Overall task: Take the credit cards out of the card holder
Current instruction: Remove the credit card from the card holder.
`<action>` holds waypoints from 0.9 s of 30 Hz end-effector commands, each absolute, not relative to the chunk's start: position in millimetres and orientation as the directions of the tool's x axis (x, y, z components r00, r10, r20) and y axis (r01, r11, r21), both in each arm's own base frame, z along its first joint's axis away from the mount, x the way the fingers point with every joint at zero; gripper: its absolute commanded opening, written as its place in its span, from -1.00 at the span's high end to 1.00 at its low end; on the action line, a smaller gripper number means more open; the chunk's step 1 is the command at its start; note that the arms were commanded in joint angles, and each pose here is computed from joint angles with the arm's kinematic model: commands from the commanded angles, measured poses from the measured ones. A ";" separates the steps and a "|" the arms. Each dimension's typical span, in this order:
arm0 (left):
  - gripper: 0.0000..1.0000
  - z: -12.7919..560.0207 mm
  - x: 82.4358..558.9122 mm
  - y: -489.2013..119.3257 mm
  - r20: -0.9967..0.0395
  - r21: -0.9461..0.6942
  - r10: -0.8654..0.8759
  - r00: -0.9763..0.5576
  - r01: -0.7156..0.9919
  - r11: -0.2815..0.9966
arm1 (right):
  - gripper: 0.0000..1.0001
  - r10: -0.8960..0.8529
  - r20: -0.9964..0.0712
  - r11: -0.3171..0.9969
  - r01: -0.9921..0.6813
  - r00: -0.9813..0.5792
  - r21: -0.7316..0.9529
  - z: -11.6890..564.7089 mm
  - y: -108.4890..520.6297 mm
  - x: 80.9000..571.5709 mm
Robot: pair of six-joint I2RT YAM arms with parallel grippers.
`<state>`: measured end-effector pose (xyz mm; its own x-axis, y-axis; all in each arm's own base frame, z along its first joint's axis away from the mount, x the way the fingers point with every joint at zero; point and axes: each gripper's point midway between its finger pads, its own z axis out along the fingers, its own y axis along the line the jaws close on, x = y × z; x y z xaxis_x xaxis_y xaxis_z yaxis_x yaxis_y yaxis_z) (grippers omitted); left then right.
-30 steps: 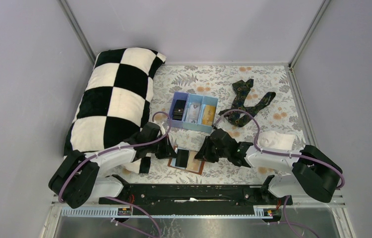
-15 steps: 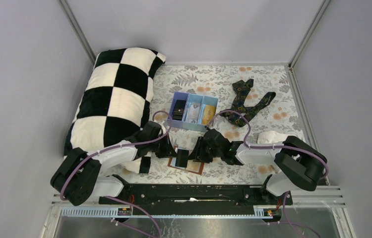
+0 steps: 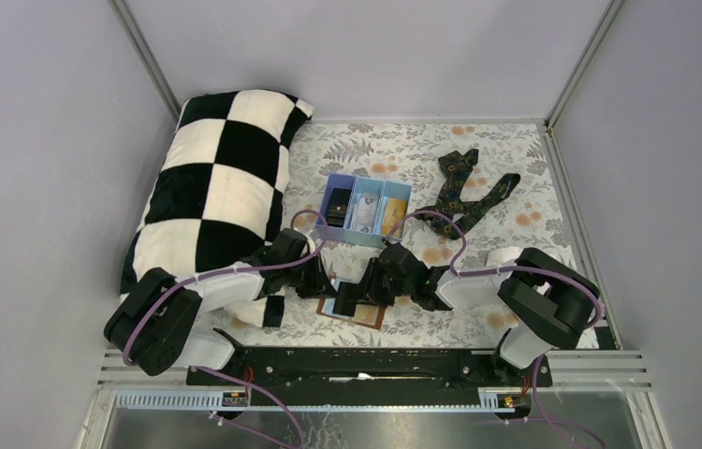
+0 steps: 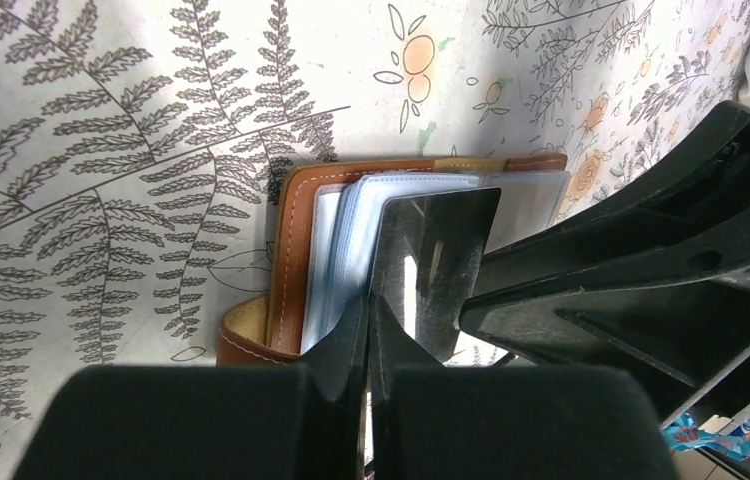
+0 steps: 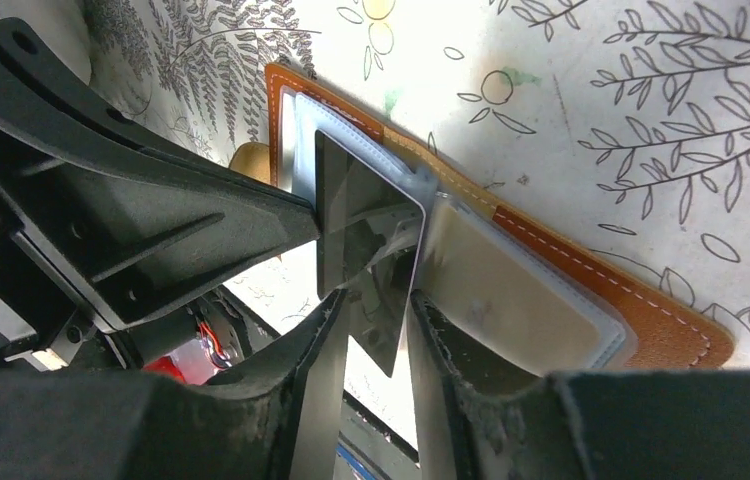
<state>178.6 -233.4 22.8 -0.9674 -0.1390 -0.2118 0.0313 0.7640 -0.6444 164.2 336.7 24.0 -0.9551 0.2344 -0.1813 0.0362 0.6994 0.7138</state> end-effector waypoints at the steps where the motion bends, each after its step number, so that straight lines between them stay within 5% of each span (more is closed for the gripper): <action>1: 1.00 12.3 176.2 -226.7 -0.212 -0.620 -0.137 -0.968 0.025 0.785 | 0.35 0.237 -0.170 0.661 0.030 -0.957 0.750 33.3 349.1 164.0; 9: 1.00 12.8 175.2 -225.8 -0.214 -0.619 -0.135 -0.968 0.027 0.785 | 1.00 0.239 -0.206 0.679 0.011 -0.949 0.734 43.0 341.1 165.3; 22: 1.00 71.8 195.3 -234.4 -0.337 -0.654 -0.148 -0.930 0.117 0.748 | 1.00 0.235 -0.352 0.731 -0.074 -0.906 0.679 80.6 305.5 166.2; 24: 0.84 90.6 198.4 -236.7 -0.376 -0.666 -0.149 -0.915 0.154 0.730 | 1.00 0.239 -0.377 0.717 -0.099 -0.895 0.690 89.2 303.8 166.8; 27: 0.05 119.8 196.7 -242.9 -0.407 -0.711 -0.144 -0.902 0.214 0.669 | 1.00 0.254 -0.400 0.687 -0.128 -0.881 0.715 98.7 302.7 166.6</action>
